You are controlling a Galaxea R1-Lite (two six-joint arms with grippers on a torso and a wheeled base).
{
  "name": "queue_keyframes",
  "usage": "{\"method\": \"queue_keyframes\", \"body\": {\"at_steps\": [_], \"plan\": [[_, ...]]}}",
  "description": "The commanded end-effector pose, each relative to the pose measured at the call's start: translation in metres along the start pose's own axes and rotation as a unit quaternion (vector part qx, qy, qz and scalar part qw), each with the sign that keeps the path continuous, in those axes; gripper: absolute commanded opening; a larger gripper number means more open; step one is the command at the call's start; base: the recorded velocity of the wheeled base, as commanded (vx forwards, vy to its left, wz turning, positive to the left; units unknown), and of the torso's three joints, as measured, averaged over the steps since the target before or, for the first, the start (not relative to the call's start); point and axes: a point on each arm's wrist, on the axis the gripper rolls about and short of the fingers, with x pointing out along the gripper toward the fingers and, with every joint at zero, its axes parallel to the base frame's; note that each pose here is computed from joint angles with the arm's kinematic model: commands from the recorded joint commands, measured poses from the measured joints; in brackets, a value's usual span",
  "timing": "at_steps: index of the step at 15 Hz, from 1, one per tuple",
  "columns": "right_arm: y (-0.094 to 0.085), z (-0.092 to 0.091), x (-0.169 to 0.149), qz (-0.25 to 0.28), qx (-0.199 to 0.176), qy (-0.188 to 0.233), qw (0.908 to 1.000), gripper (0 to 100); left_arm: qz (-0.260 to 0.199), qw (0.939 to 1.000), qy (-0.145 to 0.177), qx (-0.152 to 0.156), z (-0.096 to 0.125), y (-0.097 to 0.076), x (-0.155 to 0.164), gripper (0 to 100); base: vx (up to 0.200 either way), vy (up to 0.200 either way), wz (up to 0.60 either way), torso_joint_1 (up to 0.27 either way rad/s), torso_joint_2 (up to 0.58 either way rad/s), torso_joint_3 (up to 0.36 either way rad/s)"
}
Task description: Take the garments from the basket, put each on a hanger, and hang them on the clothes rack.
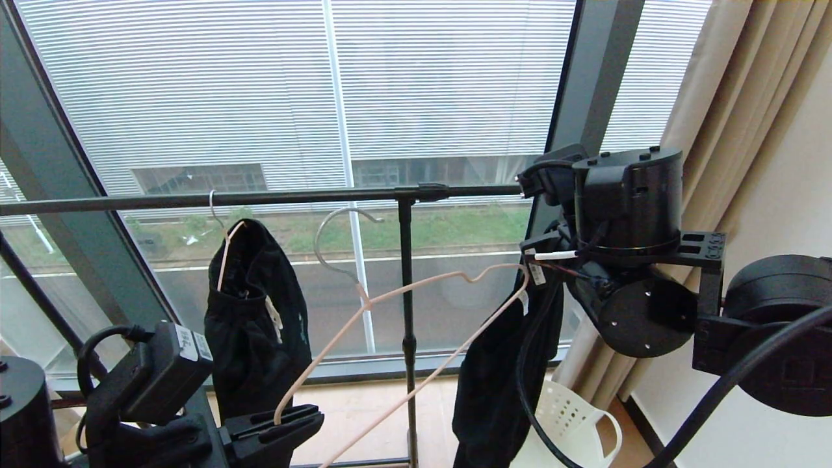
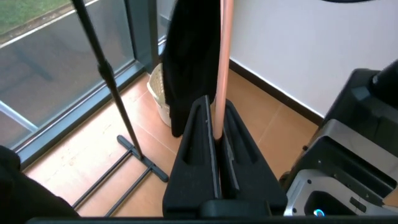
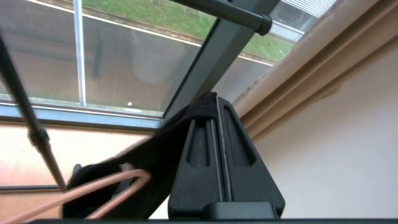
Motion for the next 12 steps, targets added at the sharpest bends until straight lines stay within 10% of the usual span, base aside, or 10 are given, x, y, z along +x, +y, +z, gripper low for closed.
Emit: {"method": "queue_keyframes", "body": {"at_steps": [1, 12], "plan": [[0.001, -0.001, 0.002, -0.001, -0.001, 0.002, 1.0, 0, 0.002, 1.0, -0.007, 0.0, 0.003, 0.001, -0.001, 0, 0.0, 0.0, 0.0, 0.0, 0.0, 0.0], [0.004, 0.003, 0.013, -0.011, 0.007, 0.003, 0.9999, 0, -0.003, 1.0, -0.004, 0.002, 0.004, 0.0, 0.003, 0, 0.0, 0.0, 0.0, 0.0, 0.0, 0.0]]}}
